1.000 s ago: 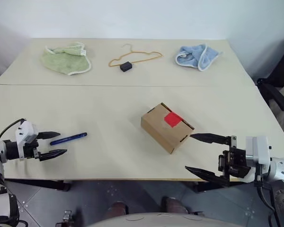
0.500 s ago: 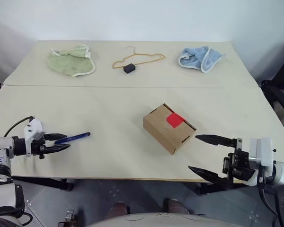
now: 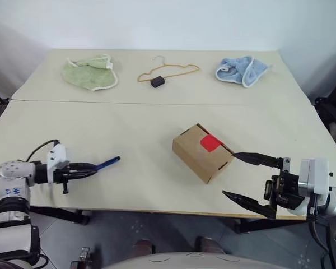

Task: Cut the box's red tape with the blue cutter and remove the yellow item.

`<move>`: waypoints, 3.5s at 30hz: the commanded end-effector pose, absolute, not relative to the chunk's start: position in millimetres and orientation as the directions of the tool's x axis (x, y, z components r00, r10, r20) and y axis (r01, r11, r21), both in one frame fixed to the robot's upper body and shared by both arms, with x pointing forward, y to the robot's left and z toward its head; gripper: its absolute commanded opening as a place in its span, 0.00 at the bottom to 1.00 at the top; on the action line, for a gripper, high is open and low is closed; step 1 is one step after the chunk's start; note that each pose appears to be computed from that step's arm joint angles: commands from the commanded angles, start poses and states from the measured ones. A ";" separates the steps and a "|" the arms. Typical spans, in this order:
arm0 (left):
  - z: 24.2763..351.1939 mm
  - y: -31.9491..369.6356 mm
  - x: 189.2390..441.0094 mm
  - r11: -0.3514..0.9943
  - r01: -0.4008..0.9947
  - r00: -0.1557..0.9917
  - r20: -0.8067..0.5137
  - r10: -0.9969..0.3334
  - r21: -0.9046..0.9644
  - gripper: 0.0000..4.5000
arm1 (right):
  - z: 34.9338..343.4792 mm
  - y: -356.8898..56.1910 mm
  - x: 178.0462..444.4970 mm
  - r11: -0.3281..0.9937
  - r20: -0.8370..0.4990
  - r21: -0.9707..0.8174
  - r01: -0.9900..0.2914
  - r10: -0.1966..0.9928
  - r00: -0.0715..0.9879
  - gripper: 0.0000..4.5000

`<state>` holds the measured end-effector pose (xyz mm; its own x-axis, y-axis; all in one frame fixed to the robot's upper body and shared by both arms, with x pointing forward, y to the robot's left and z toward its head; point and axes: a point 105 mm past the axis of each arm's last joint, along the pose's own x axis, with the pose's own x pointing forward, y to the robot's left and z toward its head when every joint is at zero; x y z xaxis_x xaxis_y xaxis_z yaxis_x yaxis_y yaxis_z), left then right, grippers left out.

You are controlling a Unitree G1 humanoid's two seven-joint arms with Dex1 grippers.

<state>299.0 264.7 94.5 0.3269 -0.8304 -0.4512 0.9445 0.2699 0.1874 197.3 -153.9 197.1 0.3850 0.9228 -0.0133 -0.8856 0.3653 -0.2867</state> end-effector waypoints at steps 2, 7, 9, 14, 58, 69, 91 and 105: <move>109.8 195.6 280.4 -0.012 0.976 0.104 -0.516 -0.850 0.217 0.09 | 195.3 -145.7 175.4 0.307 -0.090 -0.117 -0.945 0.944 0.318 1.00; 116.0 120.0 261.5 -0.103 0.978 0.011 -0.537 -0.844 0.182 0.09 | 175.6 -141.6 171.4 0.368 -0.173 -0.009 -0.930 0.915 0.364 1.00; 115.2 97.6 255.0 -0.087 0.986 0.001 -0.526 -0.851 0.143 0.09 | 171.1 -139.2 173.5 0.401 -0.187 0.005 -0.916 0.900 0.393 1.00; 99.0 70.0 248.0 -0.072 0.990 0.013 -0.597 -0.802 0.119 0.09 | 155.7 -127.5 168.7 0.408 -0.274 -0.024 -0.913 0.875 0.399 0.81; 98.1 54.1 264.9 0.024 0.990 0.108 -0.640 -0.761 0.138 0.09 | 81.5 -86.9 233.2 0.313 -0.420 -0.181 -0.932 0.833 0.361 0.01; 97.5 51.9 264.7 0.022 0.990 0.105 -0.636 -0.765 0.136 0.09 | 88.6 -89.6 236.7 0.330 -0.392 -0.199 -0.923 0.836 0.384 0.01; 98.1 51.5 263.8 -0.003 0.990 0.089 -0.634 -0.768 0.143 0.09 | 78.9 -70.6 232.1 0.234 -0.392 -0.178 -0.956 0.874 0.287 0.01; 113.9 71.5 259.5 -0.033 0.943 0.127 -0.451 -0.883 0.330 0.09 | 140.5 -107.5 199.1 0.357 -0.190 0.128 -0.925 0.924 0.331 0.09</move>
